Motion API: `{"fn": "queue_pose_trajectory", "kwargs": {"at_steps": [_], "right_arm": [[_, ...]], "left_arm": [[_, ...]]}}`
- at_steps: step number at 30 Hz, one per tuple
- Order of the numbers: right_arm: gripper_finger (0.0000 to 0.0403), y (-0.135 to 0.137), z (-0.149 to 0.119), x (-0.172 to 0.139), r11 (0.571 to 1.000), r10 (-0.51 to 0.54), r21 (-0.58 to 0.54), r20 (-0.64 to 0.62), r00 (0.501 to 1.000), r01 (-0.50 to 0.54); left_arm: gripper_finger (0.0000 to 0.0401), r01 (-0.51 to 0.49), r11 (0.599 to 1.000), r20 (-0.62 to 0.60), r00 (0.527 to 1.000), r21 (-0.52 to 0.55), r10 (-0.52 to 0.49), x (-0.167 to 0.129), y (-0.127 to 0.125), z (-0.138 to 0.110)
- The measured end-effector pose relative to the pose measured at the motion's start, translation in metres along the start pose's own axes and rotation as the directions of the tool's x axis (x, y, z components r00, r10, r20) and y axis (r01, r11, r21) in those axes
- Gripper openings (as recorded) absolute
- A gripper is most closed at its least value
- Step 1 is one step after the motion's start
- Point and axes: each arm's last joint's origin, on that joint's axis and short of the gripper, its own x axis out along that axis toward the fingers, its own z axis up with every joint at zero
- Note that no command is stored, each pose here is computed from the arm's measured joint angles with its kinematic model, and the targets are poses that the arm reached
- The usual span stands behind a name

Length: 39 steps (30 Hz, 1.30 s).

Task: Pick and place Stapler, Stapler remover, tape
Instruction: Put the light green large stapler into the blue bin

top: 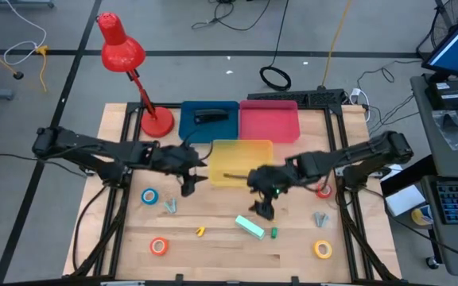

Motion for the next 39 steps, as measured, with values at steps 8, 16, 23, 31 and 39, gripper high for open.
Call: {"fn": "queue_pose_trajectory", "kwargs": {"at_steps": [8,16,23,31,39], "right_arm": [[0.0320,0.037,-0.027,0.016,0.993,0.022,0.116,-0.058,0.998,-0.015],[0.0320,0.045,-0.039,0.045,0.971,0.017,0.240,-0.126,0.992,0.014],[0.0320,0.035,-0.044,0.059,0.935,-0.018,0.341,-0.224,0.974,0.096],[0.0320,0.023,-0.043,0.074,0.909,-0.046,0.389,-0.270,0.962,0.152],[0.0320,0.016,-0.053,0.099,0.921,-0.086,0.330,-0.346,0.934,0.207]], "left_arm": [[0.0230,0.015,0.996,0.107,0.994,-0.086,-0.006,-0.021,-0.016,-0.042],[0.0230,-0.003,0.990,0.193,0.981,-0.144,0.031,-0.042,-0.016,-0.072],[0.0230,-0.033,0.990,0.212,0.975,-0.138,0.062,-0.047,-0.017,-0.076],[0.0230,-0.042,0.990,0.218,0.973,-0.136,0.071,-0.047,-0.017,-0.076],[0.0230,-0.051,0.989,0.223,0.971,-0.139,0.081,-0.047,-0.017,-0.075]]}}
